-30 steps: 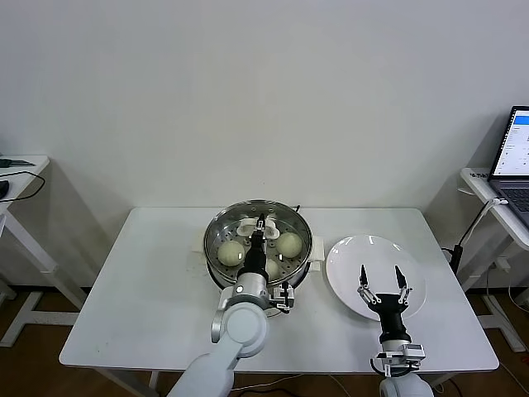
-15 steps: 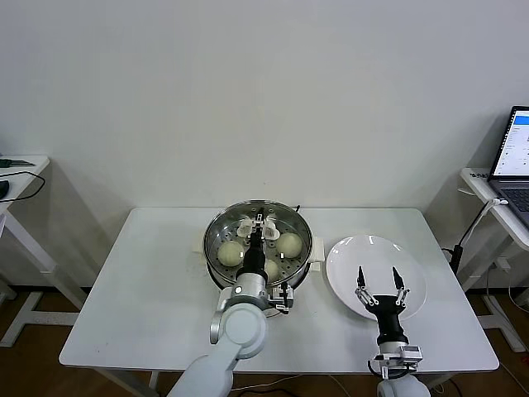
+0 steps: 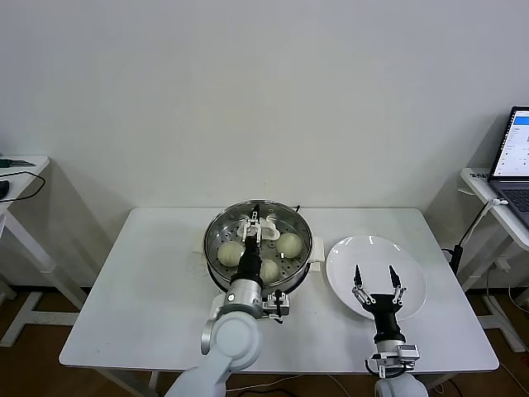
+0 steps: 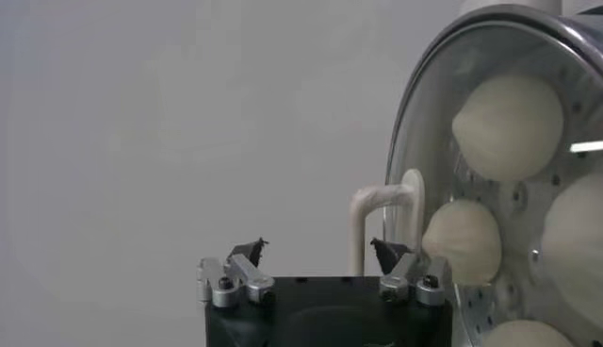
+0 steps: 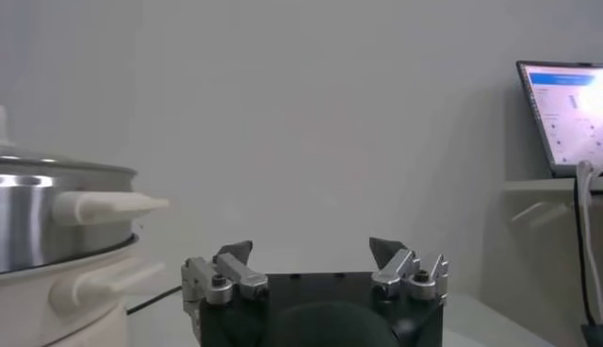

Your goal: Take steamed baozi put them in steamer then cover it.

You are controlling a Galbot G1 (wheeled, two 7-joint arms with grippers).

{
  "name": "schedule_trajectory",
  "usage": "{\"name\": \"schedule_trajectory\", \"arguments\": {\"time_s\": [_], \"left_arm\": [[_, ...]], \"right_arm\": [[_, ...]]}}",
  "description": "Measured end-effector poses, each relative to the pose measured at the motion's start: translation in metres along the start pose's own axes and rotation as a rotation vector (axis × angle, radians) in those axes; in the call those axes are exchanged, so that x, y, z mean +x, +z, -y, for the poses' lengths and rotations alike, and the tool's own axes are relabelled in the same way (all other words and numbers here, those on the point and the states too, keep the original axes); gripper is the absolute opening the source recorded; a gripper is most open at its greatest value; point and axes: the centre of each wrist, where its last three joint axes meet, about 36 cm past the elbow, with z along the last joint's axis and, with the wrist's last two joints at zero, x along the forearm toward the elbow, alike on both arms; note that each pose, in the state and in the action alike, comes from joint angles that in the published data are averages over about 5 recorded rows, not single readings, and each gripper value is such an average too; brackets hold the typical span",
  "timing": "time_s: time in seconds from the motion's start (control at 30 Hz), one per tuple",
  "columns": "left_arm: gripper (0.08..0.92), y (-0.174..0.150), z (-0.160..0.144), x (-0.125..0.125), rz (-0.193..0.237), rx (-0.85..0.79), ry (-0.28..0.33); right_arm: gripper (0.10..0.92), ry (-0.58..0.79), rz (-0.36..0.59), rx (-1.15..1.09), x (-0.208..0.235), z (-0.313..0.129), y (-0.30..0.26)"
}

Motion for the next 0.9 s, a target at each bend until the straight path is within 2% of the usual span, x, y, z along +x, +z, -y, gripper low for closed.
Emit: {"name": "schedule_trajectory", "arguments": {"time_s": [0.33, 0.57, 0.73, 0.9], "left_arm": [[0.823, 0.021, -0.018, 0.027, 0.011, 0.054, -0.022], [0.822, 0.053, -0.032, 0.052, 0.015, 0.156, -0.048], [0.823, 0.085, -0.026, 0.065, 0.037, 0.315, -0.057], [0.823, 0.121, -0.012, 0.073, 0.063, 0.564, -0.076]], "right_arm": [[0.823, -0.01, -0.015, 0.007, 0.0, 0.0, -0.004], [0.823, 0.001, -0.045, -0.011, -0.003, -0.004, -0.011], [0.823, 0.005, -0.059, -0.034, -0.003, -0.007, -0.013], [0.823, 0.01, -0.074, -0.047, 0.0, -0.01, -0.014]]}}
